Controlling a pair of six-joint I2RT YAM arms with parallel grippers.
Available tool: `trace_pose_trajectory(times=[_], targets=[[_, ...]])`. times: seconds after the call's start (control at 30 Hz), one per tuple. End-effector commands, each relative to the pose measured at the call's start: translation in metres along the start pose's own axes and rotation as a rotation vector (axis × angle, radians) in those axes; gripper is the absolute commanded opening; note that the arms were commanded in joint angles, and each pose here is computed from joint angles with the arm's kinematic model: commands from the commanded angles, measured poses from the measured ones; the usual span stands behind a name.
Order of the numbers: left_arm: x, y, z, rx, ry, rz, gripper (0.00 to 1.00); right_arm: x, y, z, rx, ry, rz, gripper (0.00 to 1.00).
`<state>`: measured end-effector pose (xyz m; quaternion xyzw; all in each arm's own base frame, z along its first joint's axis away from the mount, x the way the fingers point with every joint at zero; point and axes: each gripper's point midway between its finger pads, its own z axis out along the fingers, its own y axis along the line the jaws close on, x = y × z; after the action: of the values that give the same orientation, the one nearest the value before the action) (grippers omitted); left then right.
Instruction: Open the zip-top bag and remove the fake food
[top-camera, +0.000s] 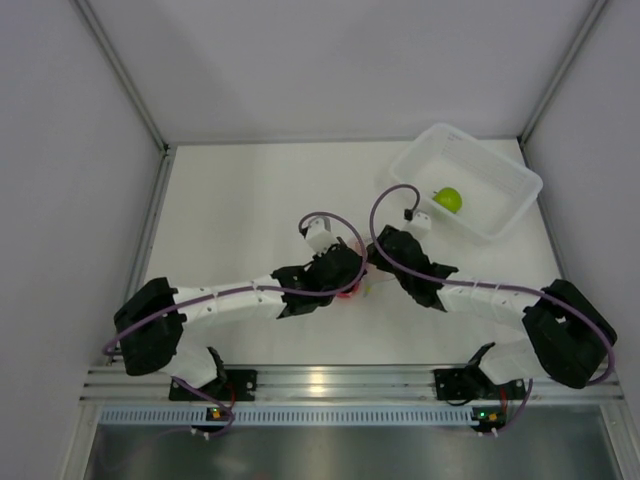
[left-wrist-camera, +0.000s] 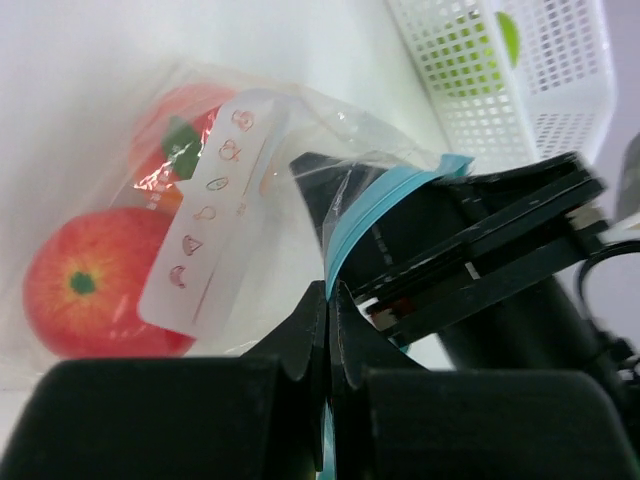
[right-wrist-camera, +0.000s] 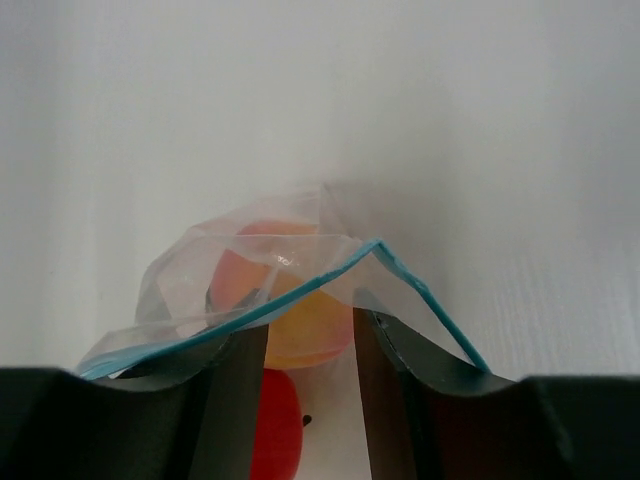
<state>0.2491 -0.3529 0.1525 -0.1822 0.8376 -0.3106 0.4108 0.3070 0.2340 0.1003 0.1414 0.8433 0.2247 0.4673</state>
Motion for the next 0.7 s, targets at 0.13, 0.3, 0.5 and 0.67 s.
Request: trace_pose_trajectory(times=[0.13,0.3,0.5,0.67], targets=[[-0.037,-0.086,-0.021,0.198,-0.029,-0.268,0.00,-0.043,-0.050,-0.017,0.250,-0.072,-0.277,0.41],[-0.037,-0.079,-0.021,0.185,-0.035,-0.274,0.00,-0.072,-0.088,-0.034,0.525,-0.058,-0.486,0.42],[-0.023,-0.041,-0.009,0.104,-0.049,-0.253,0.00,-0.074,-0.088,-0.041,0.539,0.017,-0.588,0.46],[0.002,-0.006,0.008,0.016,-0.028,-0.213,0.00,-0.053,-0.077,-0.033,0.417,0.088,-0.578,0.46]])
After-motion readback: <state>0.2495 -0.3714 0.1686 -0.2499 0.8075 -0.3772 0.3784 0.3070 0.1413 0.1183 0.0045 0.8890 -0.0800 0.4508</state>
